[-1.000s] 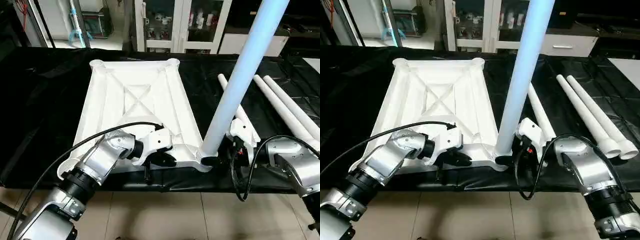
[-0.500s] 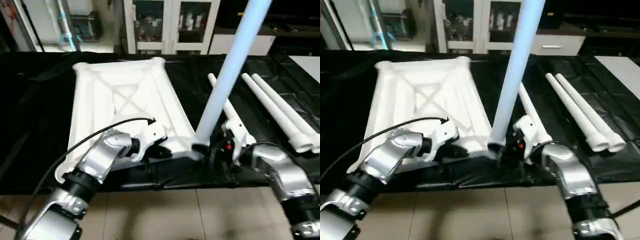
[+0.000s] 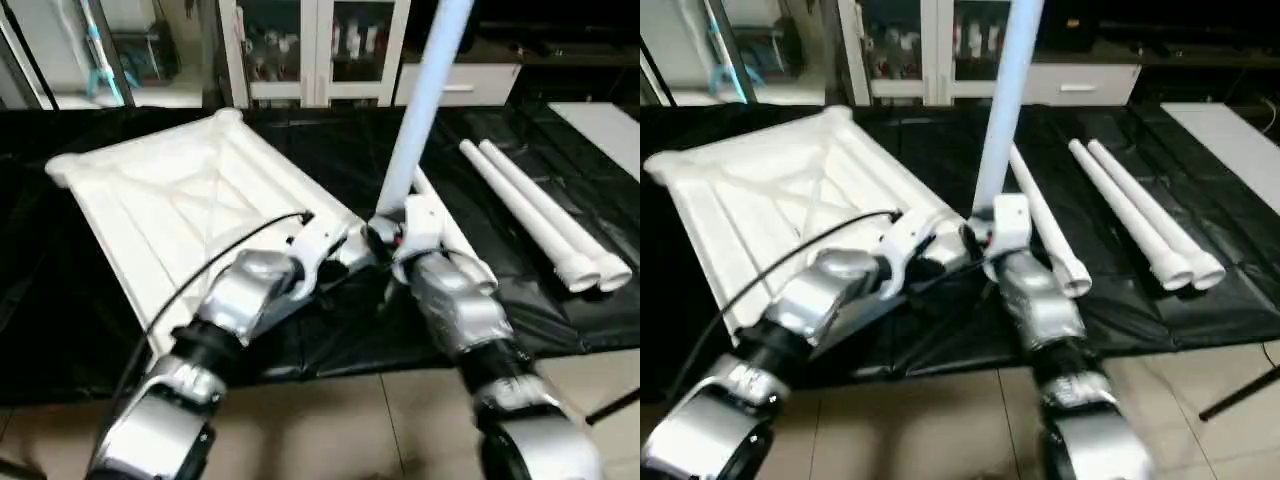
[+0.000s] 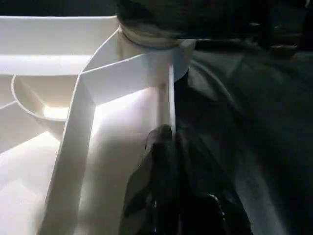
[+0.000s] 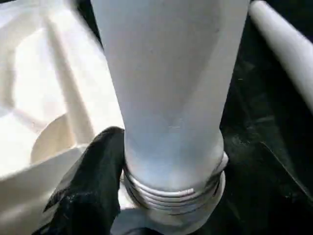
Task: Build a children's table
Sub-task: Rotate leg to tighten
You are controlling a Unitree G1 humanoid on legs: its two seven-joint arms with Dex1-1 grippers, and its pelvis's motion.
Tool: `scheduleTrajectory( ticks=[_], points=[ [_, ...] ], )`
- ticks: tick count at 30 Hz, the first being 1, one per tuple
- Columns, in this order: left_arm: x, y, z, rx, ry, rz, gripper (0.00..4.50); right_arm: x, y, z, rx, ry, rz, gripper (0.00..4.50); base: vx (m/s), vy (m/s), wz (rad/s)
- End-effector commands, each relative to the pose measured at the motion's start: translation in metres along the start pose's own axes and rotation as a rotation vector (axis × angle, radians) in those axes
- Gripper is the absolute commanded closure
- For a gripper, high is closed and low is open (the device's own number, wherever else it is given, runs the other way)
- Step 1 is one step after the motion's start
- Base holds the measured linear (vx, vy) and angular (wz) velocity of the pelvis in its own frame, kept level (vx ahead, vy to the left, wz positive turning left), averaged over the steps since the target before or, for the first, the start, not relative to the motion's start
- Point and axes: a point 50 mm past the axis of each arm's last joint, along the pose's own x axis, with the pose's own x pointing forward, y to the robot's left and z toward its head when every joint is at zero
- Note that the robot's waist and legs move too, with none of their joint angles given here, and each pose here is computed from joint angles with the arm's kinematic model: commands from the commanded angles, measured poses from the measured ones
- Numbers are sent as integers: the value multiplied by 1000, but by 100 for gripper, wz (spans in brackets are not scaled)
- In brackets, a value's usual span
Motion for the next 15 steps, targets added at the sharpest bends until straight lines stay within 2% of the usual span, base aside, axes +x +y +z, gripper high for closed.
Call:
scheduleTrajectory(
  ticks=[1,5,9,11,13,15],
  points=[
    [1,-7,7,-3,-22,-42,450,-6,-28,-46,35,195,-183,183,0,0,0],
    [0,-8,5,-10,-20,-45,450,0,-18,-38,43,150,-146,183,0,0,0],
    [-2,-6,1,-13,-15,-45,450,2,-14,-28,-28,72,-121,183,0,0,0],
    [-3,-5,-1,-15,-11,-46,450,2,-13,-24,-18,40,-86,183,0,0,0],
    [-4,-4,-3,-15,-7,-45,450,2,-13,-19,-5,17,-56,127,0,0,0],
    [-4,-3,-4,-16,-3,-45,450,2,-13,-16,-4,-6,-35,104,0,0,0]
  ],
)
